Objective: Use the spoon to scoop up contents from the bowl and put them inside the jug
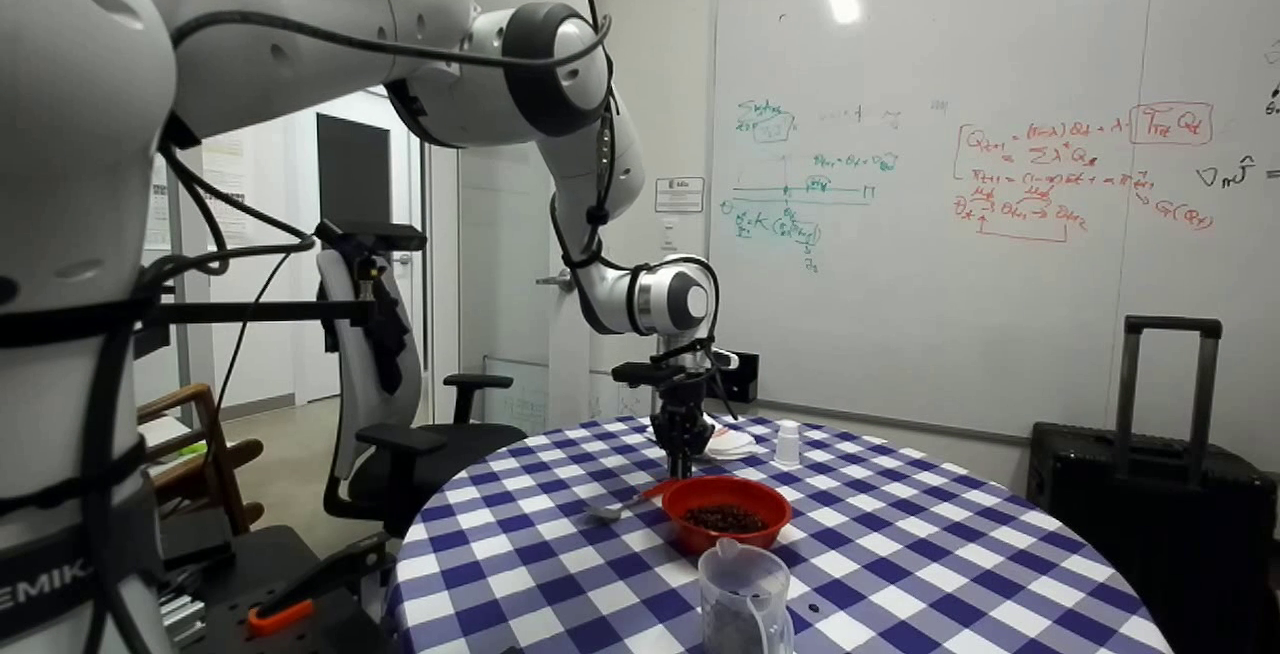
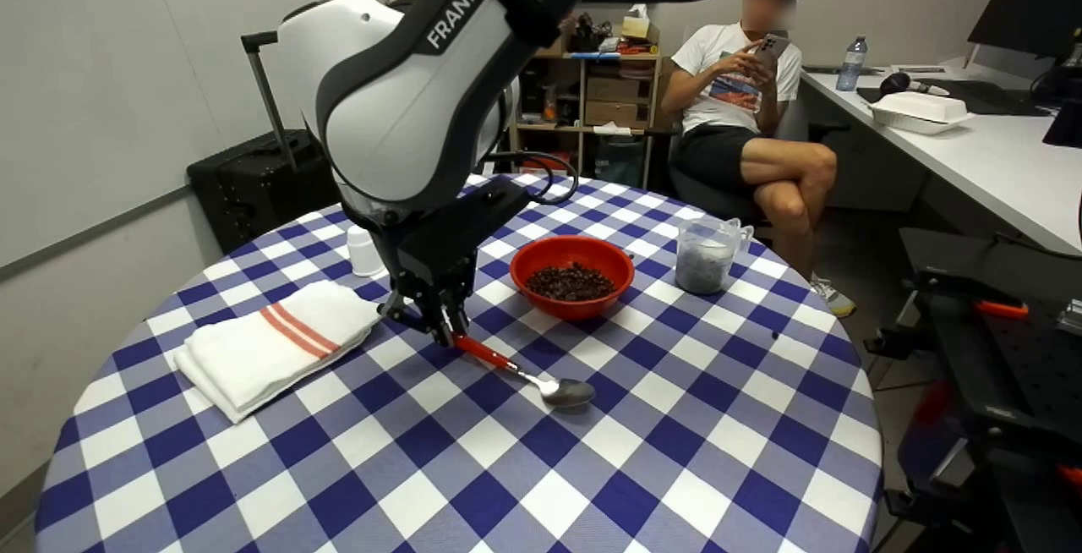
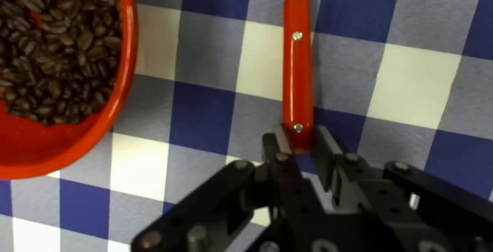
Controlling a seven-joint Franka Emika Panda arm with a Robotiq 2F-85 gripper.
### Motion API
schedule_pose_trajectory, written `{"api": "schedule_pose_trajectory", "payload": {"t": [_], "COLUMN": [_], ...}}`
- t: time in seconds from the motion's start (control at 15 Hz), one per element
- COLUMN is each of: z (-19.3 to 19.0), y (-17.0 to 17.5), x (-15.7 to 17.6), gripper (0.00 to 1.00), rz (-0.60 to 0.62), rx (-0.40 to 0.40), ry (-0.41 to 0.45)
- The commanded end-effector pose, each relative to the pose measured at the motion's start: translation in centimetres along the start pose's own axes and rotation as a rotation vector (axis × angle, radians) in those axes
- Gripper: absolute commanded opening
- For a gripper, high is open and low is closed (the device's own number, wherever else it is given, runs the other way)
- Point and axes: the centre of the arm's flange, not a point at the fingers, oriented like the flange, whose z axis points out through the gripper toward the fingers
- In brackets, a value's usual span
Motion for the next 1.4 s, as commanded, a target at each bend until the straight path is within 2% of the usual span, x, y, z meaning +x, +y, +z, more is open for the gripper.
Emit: {"api": "schedule_pose_trajectory", "payload": {"t": [0.0,0.2,0.27,0.33,0.6,0.8,0.87,1.0,1.33], "z": [0.3,0.7,0.7,0.7,-0.5,-2.6,-3.5,-5.4,-10.1], "y": [-0.5,-0.7,-0.7,-0.7,0.0,2.2,3.0,4.7,7.0], "x": [1.8,1.8,1.8,1.9,1.3,-0.5,-1.1,-2.8,-7.4], "gripper": [0.05,0.05,0.45,0.46,0.74,0.95,1.00,1.00,1.00], "rz": [0.010,0.010,0.008,0.010,0.016,0.009,-0.002,-0.036,-0.260], "rx": [-0.002,-0.001,-0.001,0.000,0.026,0.060,0.079,0.126,0.239], "ry": [-0.012,-0.015,-0.015,-0.016,-0.006,0.005,0.006,0.014,0.035]}}
